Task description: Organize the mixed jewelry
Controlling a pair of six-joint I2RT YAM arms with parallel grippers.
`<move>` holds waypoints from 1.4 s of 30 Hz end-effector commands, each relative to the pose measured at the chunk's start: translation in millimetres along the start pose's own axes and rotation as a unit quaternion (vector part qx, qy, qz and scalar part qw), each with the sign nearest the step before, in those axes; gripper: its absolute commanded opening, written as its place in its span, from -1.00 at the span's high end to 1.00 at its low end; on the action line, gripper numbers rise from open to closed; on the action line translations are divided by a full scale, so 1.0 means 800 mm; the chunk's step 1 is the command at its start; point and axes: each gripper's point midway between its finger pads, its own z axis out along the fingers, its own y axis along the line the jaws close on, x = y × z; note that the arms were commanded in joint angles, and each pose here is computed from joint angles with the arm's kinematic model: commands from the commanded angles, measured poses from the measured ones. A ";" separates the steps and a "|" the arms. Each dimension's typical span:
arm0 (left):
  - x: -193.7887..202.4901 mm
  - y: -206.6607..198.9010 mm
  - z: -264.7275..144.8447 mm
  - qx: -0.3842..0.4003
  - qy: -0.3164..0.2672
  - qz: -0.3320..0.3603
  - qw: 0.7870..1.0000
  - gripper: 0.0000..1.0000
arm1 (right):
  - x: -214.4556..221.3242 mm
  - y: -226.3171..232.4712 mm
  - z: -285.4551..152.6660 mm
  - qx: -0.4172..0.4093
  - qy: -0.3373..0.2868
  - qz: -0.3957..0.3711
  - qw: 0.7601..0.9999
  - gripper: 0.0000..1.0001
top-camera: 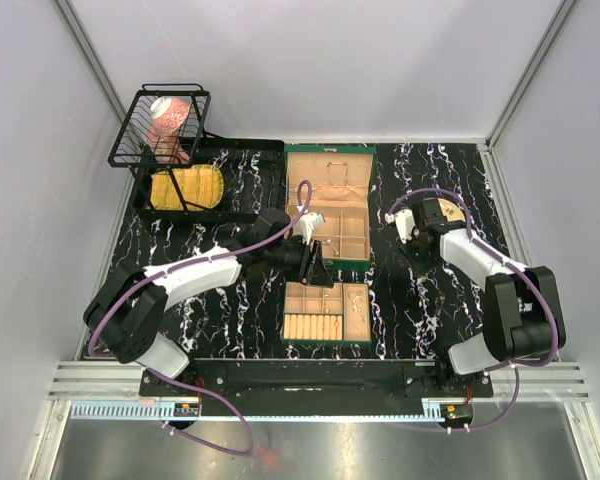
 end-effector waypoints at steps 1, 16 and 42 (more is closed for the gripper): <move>-0.028 -0.007 -0.009 0.002 -0.032 0.027 0.999 0.14 | -0.024 -0.018 -0.003 0.024 -0.024 0.006 0.999 0.37; -0.030 0.000 -0.012 0.004 -0.034 0.015 0.999 0.14 | -0.021 -0.027 0.012 0.015 -0.009 0.021 1.000 0.44; -0.032 0.009 -0.014 0.004 -0.036 0.001 0.999 0.14 | -0.013 -0.021 0.023 -0.026 -0.003 0.042 0.999 0.50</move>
